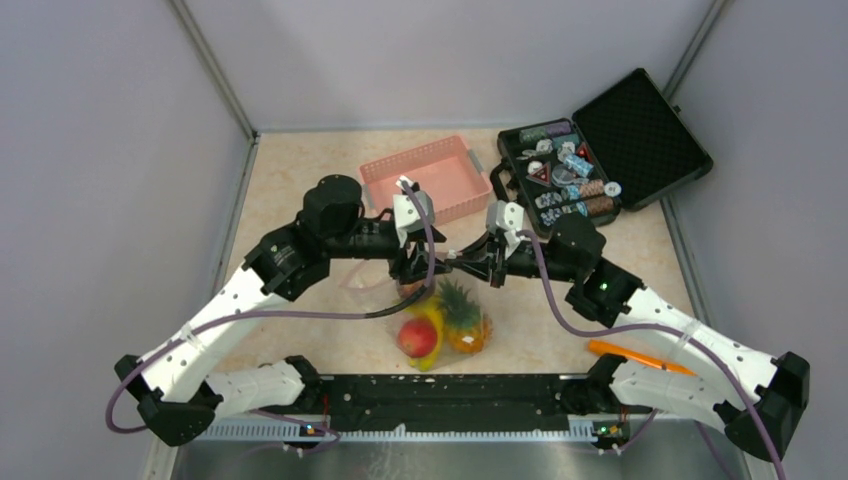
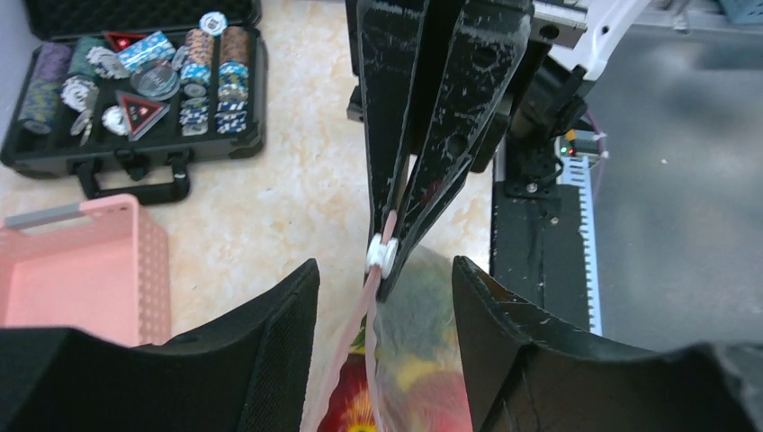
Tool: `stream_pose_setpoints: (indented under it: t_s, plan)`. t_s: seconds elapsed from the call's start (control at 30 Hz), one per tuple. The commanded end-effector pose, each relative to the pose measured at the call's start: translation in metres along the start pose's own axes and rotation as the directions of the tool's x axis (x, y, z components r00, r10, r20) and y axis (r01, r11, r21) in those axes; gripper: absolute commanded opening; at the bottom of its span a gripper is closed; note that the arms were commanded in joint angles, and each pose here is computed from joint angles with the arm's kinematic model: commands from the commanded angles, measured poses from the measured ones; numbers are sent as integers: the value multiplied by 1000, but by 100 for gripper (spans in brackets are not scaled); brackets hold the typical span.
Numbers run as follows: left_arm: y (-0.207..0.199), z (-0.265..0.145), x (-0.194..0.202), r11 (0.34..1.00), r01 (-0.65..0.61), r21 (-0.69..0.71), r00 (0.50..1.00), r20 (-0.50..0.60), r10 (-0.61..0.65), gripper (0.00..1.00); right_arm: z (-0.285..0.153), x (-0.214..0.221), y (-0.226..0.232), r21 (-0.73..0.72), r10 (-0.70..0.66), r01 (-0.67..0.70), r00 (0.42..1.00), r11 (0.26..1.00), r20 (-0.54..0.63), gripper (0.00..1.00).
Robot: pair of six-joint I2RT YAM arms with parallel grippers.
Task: Place the food in the zip-top bag and seal the zipper
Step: Zip the zipper food storage bag at the center of the board.
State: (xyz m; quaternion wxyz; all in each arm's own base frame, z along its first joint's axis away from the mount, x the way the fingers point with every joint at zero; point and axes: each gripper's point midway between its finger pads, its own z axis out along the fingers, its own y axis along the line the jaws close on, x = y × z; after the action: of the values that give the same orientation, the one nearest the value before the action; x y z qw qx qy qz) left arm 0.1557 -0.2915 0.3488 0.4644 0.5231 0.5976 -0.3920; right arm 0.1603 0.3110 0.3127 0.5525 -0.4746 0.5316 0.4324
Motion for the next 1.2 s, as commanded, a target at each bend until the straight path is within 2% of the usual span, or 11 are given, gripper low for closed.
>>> stream_pose_setpoints:
  t_s: [0.0, 0.03, 0.37, 0.43, 0.57, 0.6, 0.63, 0.67, 0.87, 0.97, 1.17]
  plan:
    - [-10, 8, -28, 996, -21, 89, 995, 100, 12, 55, -2, -18, 1, -11, -30, 31, 998, 999, 48, 0]
    - [-10, 11, -27, 996, -14, 93, 995, 99, 4, 53, -2, -18, 1, -13, -30, 31, 998, 999, 48, 0]
    - [-6, 12, -9, 997, -8, 73, 999, 40, 5, 4, -3, -21, 2, -14, -35, 36, 998, 999, 57, 0]
    - [-7, 11, -6, 997, -7, 75, 1000, 22, 6, 0, -3, -21, 1, -12, -35, 35, 998, 999, 57, 0]
    - [-7, 9, 4, 997, -4, 77, 1000, -25, 6, 1, -5, -24, 0, 4, -37, 37, 997, 999, 72, 0]
    - [-6, 9, 6, 997, -1, 71, 999, -39, 4, 9, -6, -26, 0, 10, -40, 39, 996, 999, 79, 0]
    - [-6, 8, 9, 998, 3, 69, 999, -51, 1, 24, -7, -27, 0, 13, -41, 40, 996, 999, 83, 0]
    - [-6, 8, 10, 997, 5, 71, 998, -55, -1, 28, -7, -27, 0, 12, -41, 40, 996, 999, 84, 0]
    - [-3, 12, 5, 998, -3, 65, 999, -33, 5, 23, -6, -25, 2, -2, -35, 35, 997, 999, 74, 0]
    - [-2, 13, 2, 998, -3, 67, 1000, -22, 5, 31, -5, -23, 2, -5, -32, 32, 997, 999, 64, 0]
    - [-5, 12, -14, 997, -18, 70, 998, 55, 15, 32, -4, -20, 1, -4, -29, 30, 998, 1000, 61, 0]
